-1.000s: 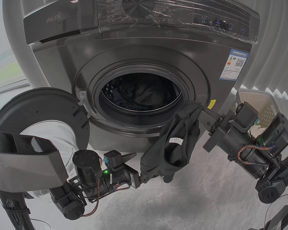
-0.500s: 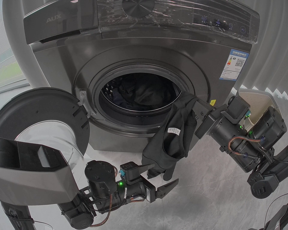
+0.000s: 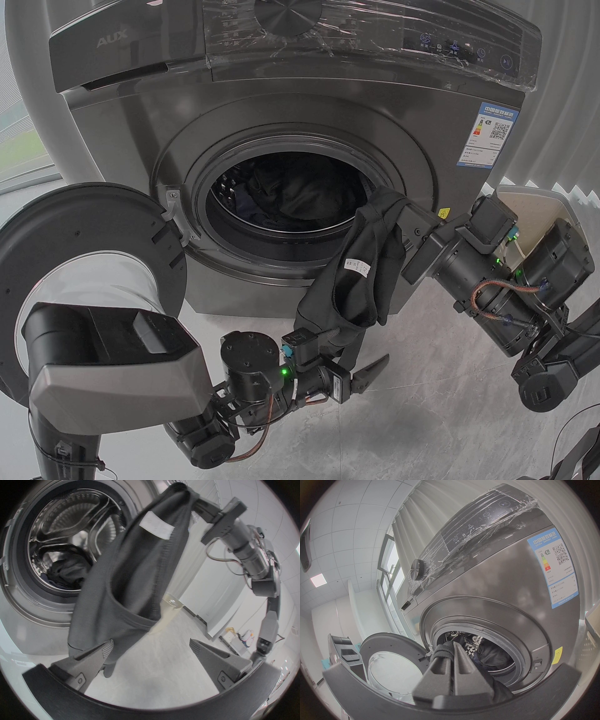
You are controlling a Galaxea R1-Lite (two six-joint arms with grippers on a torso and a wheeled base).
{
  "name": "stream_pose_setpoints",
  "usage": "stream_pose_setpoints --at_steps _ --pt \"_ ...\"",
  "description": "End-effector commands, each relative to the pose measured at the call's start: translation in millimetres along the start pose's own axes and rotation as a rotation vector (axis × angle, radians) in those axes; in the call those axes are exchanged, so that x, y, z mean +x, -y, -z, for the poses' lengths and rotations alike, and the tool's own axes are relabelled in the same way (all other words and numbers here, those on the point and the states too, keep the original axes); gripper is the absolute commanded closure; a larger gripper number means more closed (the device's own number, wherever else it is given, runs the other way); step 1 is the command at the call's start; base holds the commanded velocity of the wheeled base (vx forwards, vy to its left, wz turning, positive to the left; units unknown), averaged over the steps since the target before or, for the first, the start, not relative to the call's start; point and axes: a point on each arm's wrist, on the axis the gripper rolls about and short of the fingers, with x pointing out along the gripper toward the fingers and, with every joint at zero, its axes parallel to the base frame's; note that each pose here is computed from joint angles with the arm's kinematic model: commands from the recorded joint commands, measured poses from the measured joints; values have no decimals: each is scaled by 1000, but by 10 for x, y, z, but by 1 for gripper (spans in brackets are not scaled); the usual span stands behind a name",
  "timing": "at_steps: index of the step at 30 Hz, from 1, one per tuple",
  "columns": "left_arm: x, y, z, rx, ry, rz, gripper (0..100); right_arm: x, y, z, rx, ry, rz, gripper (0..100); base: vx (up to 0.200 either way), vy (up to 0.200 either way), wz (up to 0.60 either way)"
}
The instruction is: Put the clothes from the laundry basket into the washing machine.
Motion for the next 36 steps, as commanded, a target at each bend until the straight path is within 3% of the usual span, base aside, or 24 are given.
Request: stream_pose_setpoints --at_steps 1,9,15,19,20,28,35,36 --pt "95 -141 95 6 -2 -49 0 0 -4 0 0 0 -2 100 0 0 0" --pt "161 -304 -24 16 65 -134 0 -4 -31 2 6 -1 -10 100 0 0 0" --pt "242 -318 -93 19 110 -149 0 -8 -29 12 6 -6 -10 100 0 0 0" --pt "248 -329 -43 18 97 -154 0 -8 -16 10 4 -5 -5 100 0 0 0" --pt "248 -337 -39 18 96 -159 100 -10 -21 6 4 -4 -7 100 0 0 0" --pt "232 -351 -87 18 109 -168 100 -11 -11 12 3 -7 -4 100 0 0 0" --pt "-42 -359 -413 26 156 -190 100 -15 15 6 -2 -5 5 100 0 0 0" --pt "-206 -345 -555 29 175 -201 100 -10 25 12 -3 -6 8 100 0 0 0"
